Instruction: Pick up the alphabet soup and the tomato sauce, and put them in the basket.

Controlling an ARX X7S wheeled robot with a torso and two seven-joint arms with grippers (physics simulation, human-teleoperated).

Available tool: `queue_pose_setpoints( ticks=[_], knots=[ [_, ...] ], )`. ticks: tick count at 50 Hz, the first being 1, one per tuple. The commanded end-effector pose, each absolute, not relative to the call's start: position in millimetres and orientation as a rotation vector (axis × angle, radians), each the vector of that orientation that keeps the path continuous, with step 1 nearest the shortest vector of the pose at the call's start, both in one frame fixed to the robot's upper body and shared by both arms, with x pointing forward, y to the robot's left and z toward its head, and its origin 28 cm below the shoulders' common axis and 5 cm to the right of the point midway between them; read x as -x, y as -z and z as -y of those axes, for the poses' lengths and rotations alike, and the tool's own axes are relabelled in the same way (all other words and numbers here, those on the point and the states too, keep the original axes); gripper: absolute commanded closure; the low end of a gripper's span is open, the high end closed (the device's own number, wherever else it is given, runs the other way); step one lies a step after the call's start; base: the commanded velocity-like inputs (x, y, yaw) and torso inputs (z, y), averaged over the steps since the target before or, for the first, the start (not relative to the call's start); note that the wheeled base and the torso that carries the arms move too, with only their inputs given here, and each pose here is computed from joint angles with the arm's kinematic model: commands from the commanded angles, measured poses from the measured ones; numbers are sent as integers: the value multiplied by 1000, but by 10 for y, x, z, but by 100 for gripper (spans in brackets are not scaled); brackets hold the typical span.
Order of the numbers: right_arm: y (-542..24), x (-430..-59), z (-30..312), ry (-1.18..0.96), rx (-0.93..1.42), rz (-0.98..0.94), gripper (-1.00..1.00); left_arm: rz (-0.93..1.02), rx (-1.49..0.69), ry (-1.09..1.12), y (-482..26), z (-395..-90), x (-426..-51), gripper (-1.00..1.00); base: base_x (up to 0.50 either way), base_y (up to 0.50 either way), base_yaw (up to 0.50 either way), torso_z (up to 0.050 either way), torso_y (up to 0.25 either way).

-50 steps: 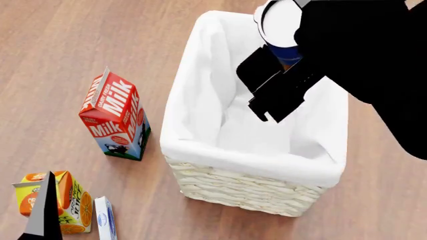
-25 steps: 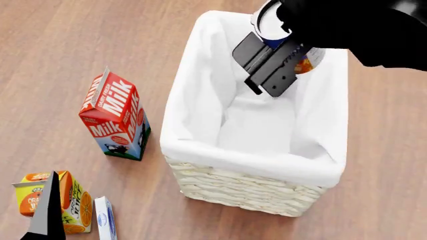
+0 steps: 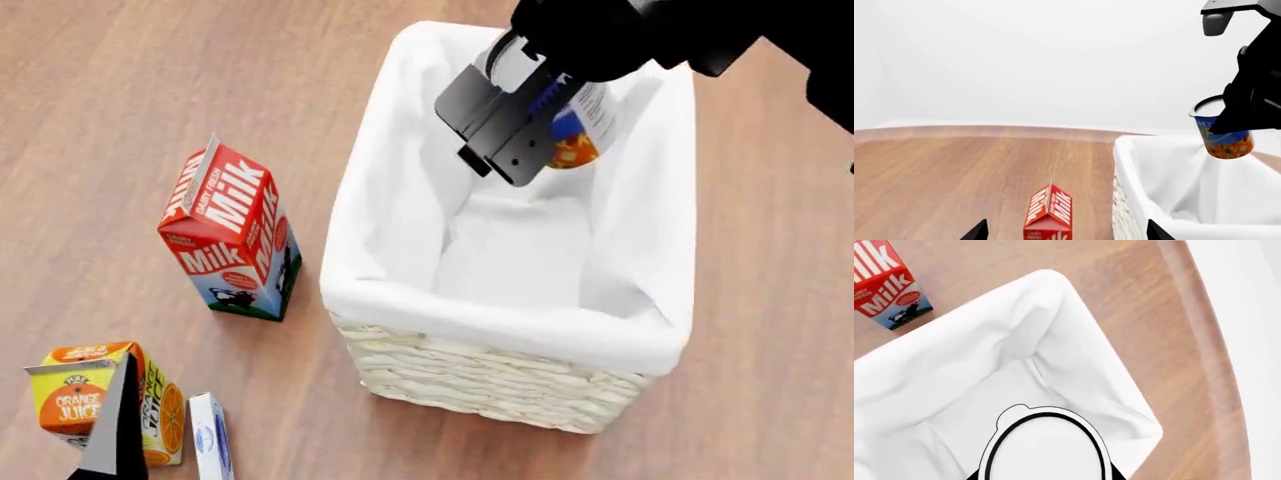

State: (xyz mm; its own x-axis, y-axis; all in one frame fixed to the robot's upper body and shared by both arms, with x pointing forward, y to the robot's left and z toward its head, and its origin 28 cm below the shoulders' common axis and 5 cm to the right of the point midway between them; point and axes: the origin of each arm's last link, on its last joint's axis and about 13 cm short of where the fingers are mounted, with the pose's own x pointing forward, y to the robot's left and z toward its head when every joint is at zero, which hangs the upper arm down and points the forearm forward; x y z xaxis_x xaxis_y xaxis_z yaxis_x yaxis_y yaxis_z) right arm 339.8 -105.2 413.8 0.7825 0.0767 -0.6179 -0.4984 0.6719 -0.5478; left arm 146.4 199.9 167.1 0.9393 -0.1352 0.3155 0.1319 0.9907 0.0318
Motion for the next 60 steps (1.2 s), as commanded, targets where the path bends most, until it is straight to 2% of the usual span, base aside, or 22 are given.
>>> queue_pose_setpoints(
  ticks=[1,11,60],
  knots=[
    [-4194,-3494,990,-352,837,-652,100,308,-12,140,-1628,-1991,-1490,-100,0,0,0,0,0],
    [-4080,-3628,926,-329,886,-723,100,301,-10,140,-1607,-1990,-1506,-100,0,0,0,0,1],
    [-3529,-3972,825,-277,869,-737,100,282,-13,145,-1534,-1984,-1537,-100,0,0,0,0,1]
  ],
)
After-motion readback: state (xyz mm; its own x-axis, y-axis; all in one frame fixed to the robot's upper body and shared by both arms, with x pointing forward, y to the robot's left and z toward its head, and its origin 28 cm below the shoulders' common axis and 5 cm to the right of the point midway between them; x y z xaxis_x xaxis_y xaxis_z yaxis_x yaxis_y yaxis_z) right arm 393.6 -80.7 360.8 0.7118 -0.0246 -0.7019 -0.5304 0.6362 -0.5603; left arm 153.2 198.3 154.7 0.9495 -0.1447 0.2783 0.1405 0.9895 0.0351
